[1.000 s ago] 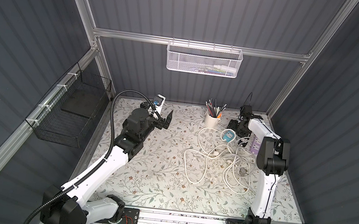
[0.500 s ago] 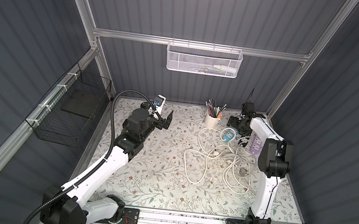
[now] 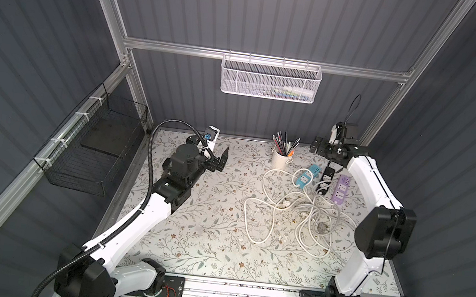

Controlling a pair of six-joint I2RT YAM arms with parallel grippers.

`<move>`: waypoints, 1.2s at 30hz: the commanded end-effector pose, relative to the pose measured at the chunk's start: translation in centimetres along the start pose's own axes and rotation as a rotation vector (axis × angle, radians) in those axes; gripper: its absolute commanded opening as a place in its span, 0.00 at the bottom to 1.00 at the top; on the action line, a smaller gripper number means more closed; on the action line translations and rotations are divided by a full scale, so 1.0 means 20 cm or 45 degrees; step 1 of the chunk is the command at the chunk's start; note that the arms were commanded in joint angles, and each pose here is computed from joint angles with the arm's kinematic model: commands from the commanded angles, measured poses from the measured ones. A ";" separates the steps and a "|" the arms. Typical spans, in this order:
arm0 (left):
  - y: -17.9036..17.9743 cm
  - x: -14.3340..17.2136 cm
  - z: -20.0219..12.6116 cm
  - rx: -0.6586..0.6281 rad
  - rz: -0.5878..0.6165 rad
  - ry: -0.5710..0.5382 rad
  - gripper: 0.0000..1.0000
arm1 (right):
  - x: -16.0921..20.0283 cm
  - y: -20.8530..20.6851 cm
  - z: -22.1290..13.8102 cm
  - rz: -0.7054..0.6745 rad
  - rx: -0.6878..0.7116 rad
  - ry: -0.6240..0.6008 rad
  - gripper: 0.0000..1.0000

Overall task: Unwrap the cord wrapped around the power strip
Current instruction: Place the power strip at the center of the board, then reset both arms

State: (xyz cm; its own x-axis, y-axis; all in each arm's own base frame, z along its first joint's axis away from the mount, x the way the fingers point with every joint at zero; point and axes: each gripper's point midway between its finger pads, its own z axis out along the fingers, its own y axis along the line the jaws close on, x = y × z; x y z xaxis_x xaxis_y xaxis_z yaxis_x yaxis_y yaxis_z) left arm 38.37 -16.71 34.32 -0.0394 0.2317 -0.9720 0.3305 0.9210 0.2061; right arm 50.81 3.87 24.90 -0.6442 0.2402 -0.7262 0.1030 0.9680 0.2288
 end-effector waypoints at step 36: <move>0.58 1.33 -0.25 -1.042 -0.084 0.397 1.00 | 0.79 -0.71 -0.56 0.216 0.417 -0.668 0.99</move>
State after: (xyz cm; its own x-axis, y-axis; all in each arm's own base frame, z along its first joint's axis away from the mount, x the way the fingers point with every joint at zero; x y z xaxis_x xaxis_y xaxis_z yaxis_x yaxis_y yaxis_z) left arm 36.12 0.10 10.87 -0.4087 0.1684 -0.8970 -0.3736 0.8659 0.3327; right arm 30.55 -6.35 16.55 -0.2000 0.3200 -0.9261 0.4400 0.8738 0.2070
